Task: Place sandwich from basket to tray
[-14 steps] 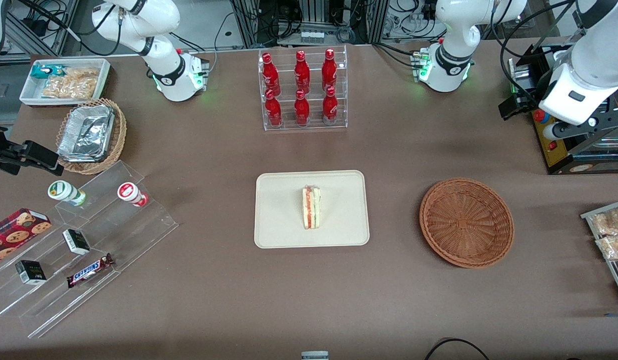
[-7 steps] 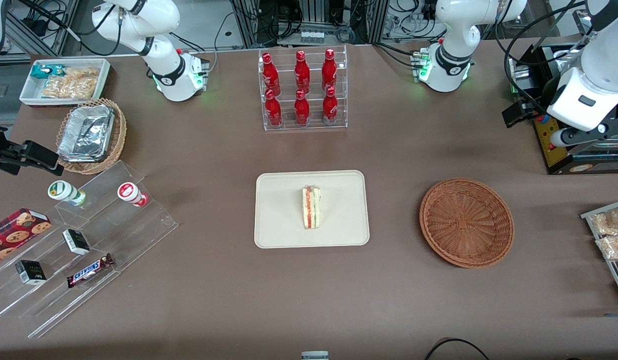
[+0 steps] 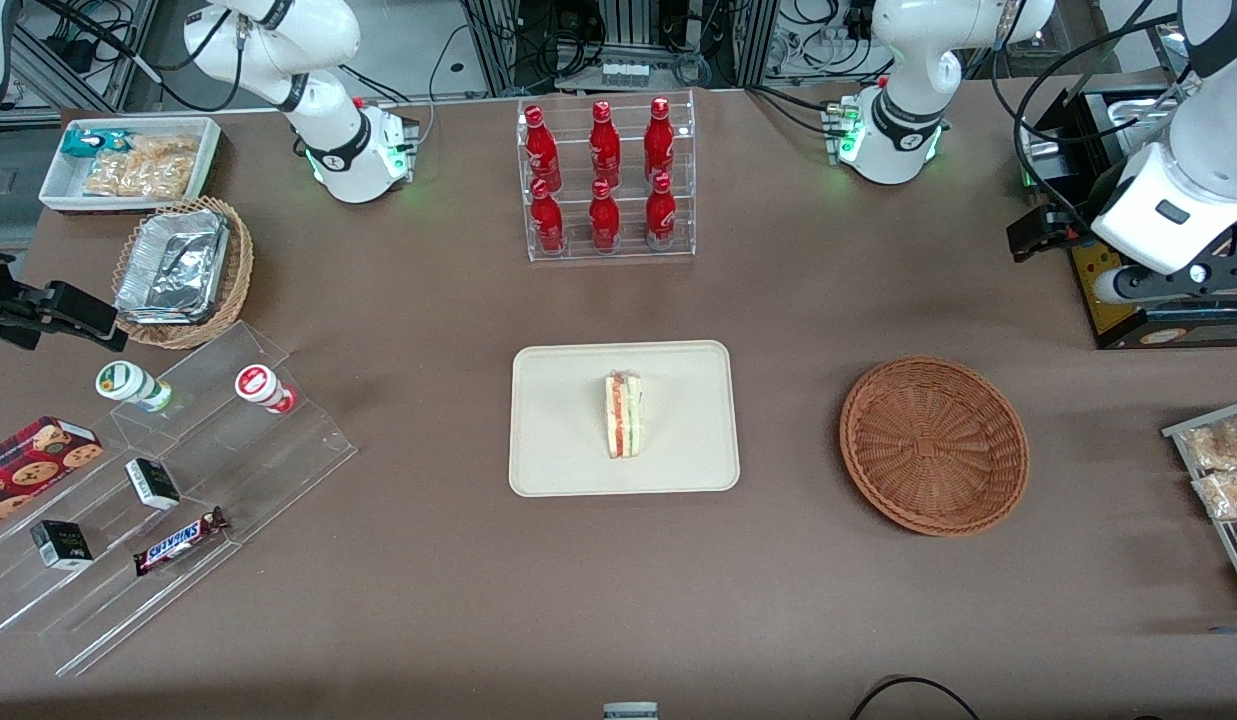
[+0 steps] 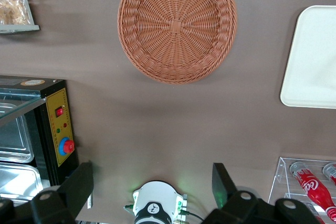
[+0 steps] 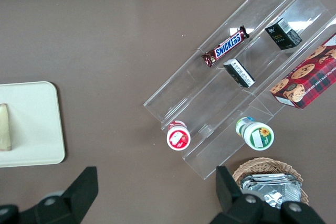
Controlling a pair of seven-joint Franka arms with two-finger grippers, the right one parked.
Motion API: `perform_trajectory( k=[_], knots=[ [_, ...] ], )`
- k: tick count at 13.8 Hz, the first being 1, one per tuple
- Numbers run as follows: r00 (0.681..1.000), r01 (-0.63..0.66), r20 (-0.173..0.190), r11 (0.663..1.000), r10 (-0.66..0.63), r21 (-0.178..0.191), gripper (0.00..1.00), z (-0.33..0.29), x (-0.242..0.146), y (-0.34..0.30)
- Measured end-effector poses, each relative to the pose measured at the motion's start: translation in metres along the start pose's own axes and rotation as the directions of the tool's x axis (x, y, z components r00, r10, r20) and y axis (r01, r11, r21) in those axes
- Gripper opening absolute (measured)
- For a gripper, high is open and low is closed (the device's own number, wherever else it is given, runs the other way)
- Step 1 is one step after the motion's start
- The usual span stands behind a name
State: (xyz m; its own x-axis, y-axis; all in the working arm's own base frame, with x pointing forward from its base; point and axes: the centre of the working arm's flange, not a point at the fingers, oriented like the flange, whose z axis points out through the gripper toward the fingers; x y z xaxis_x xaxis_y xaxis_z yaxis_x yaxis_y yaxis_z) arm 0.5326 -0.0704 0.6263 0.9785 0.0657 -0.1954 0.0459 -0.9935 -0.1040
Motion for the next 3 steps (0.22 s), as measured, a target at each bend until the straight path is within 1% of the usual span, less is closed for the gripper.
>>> perform_trajectory(
  k=[3],
  knots=[
    [1.0,-0.001,0.004,1.0,0.001,-0.001,1.0,0.002,0.0038,0.0003]
  ],
)
